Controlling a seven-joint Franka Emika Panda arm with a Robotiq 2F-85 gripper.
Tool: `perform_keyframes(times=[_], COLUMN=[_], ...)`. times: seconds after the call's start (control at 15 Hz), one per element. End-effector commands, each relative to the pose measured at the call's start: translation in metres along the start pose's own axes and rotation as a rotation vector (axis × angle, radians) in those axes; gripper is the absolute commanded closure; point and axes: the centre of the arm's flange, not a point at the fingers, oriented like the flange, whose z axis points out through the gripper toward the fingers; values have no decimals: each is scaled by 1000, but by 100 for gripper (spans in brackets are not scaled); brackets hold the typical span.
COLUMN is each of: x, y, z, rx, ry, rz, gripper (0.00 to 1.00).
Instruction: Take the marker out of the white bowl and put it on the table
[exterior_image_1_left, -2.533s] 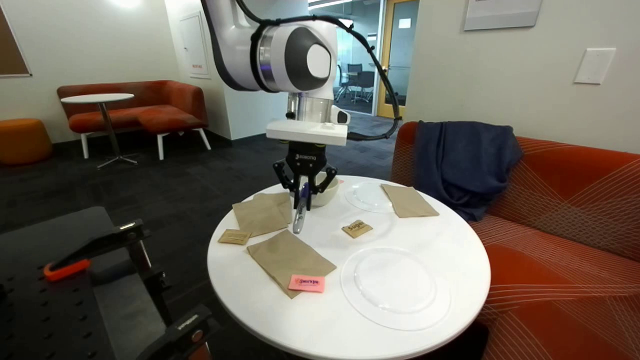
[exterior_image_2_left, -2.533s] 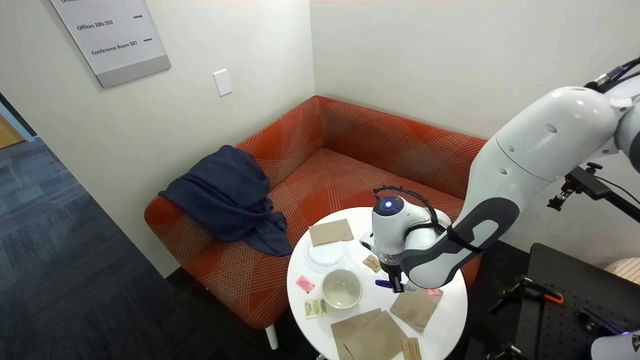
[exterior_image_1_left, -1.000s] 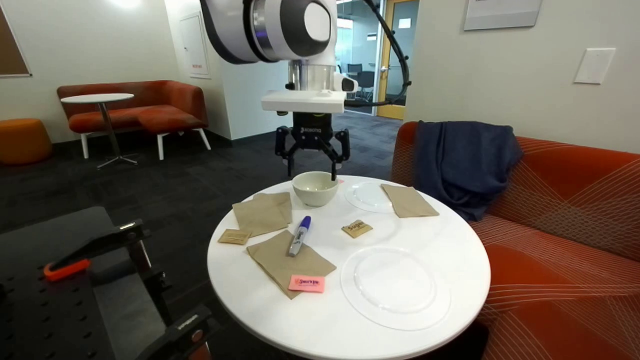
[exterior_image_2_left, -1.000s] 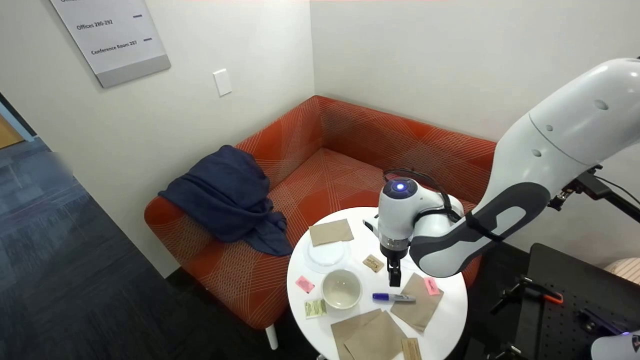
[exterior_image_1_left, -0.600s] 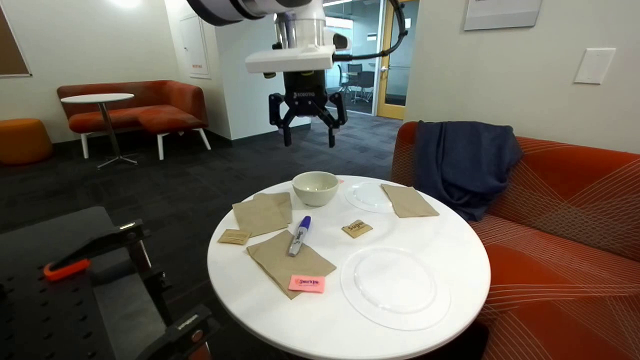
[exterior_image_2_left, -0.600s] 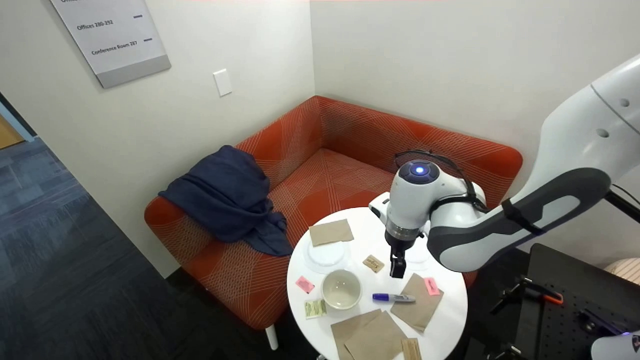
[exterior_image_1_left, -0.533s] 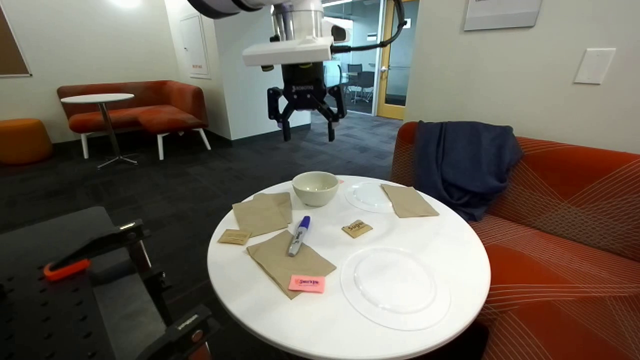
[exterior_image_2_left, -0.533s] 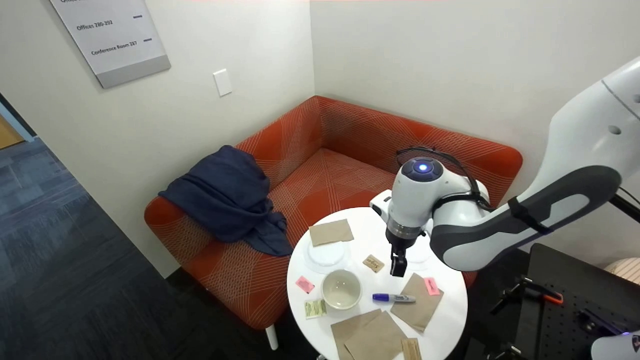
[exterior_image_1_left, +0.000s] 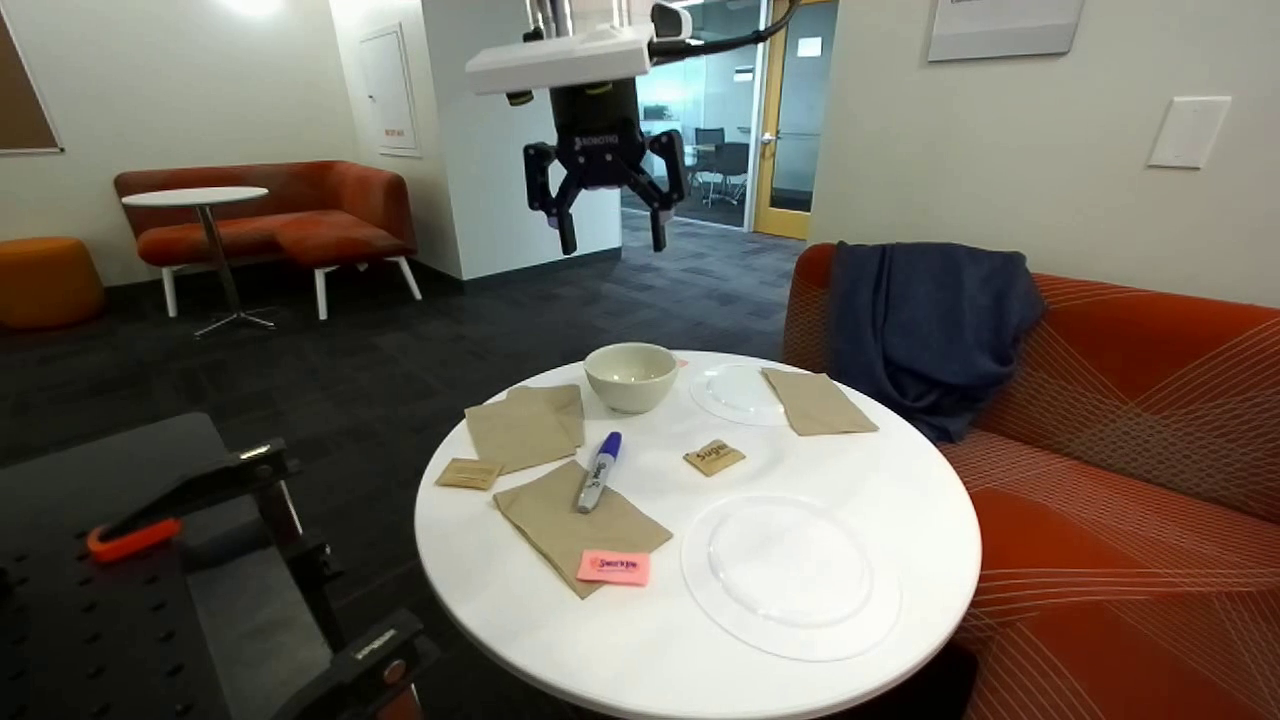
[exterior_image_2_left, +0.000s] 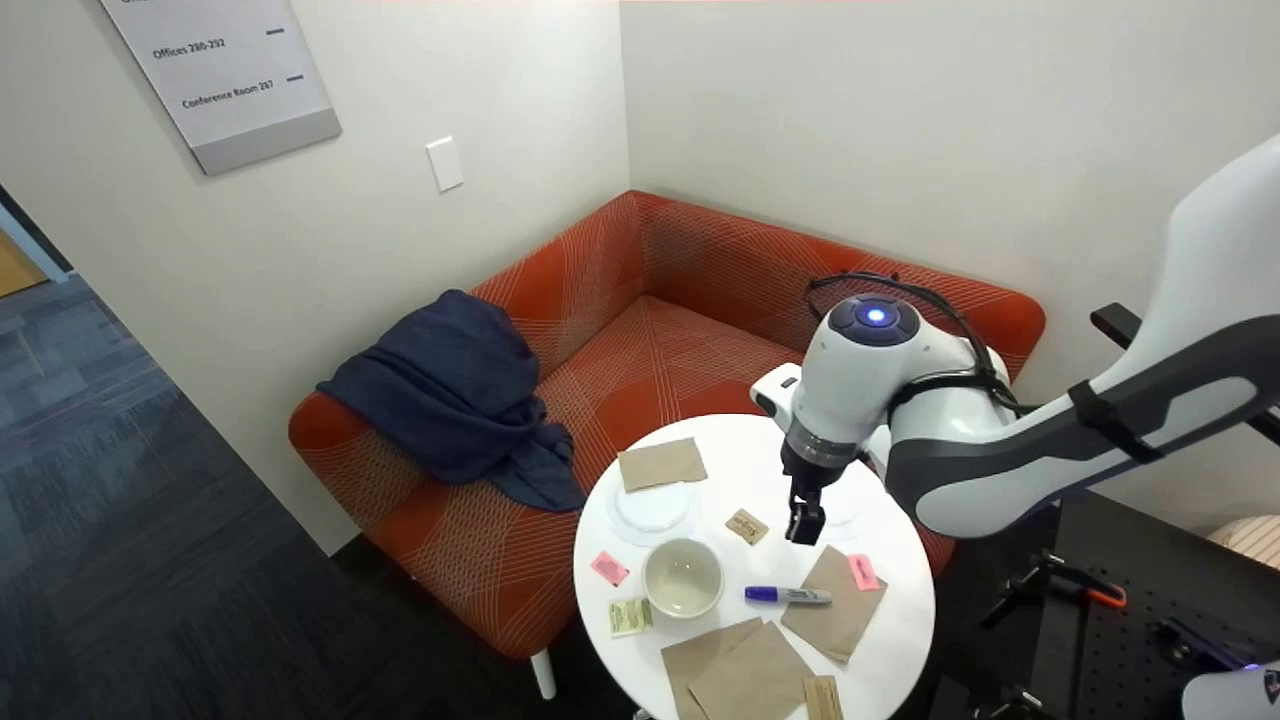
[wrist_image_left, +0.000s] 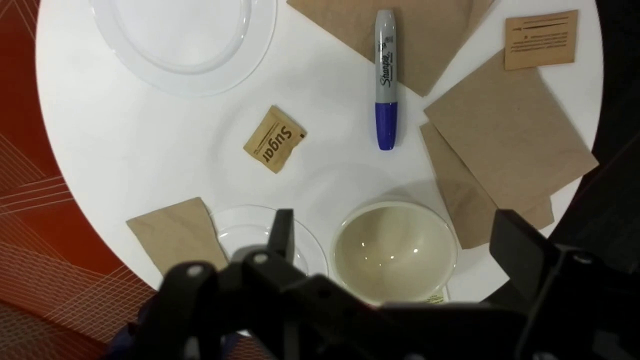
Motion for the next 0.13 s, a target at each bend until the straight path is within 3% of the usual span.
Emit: perform_keyframes(times=[0.0, 0.07], x=[0, 0], y=[0, 0], z=[1, 1], rx=[1, 1], ry=[-1, -1], rz=[0, 0], gripper=[0, 0])
